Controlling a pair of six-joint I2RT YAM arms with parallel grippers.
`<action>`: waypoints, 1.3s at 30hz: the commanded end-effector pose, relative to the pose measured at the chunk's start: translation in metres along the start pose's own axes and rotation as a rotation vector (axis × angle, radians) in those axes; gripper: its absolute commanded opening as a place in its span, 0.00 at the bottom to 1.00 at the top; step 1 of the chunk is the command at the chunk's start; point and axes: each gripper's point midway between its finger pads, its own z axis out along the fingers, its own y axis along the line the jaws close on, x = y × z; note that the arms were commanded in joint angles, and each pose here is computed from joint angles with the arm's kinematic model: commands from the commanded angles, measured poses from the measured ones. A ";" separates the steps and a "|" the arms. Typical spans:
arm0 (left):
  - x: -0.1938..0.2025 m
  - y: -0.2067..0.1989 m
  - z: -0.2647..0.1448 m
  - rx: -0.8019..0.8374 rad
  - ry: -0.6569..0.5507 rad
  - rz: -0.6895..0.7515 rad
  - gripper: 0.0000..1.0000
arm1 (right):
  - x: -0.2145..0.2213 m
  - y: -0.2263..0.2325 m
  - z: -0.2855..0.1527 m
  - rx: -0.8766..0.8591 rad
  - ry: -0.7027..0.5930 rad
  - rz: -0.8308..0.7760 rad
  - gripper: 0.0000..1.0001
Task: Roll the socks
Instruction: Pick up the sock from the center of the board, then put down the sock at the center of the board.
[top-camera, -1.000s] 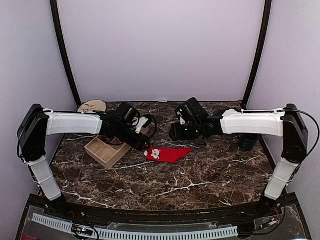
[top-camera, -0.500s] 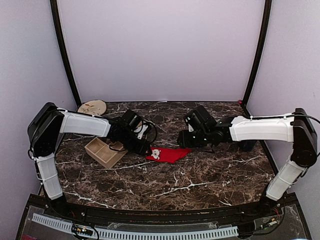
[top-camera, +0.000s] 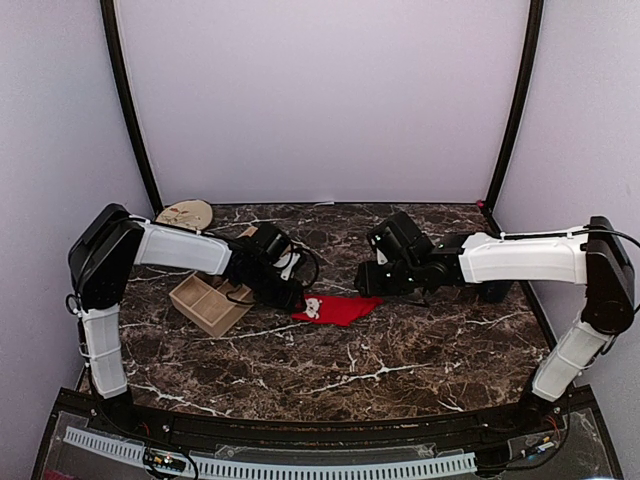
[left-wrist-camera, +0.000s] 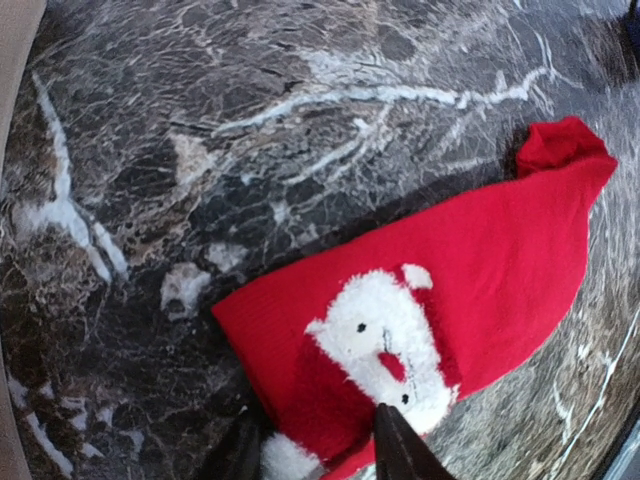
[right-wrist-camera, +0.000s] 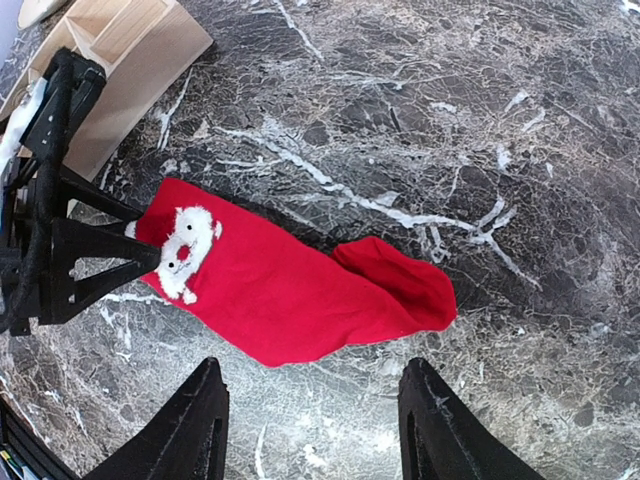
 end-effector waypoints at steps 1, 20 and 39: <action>-0.003 -0.011 0.008 0.053 0.005 -0.009 0.29 | -0.004 0.008 -0.003 -0.030 -0.024 -0.009 0.55; -0.120 -0.073 -0.110 0.105 -0.525 0.385 0.00 | -0.001 -0.033 -0.009 0.037 -0.067 0.095 0.54; 0.051 -0.143 -0.052 0.037 -0.491 1.338 0.00 | -0.014 -0.055 -0.017 0.057 -0.115 0.163 0.54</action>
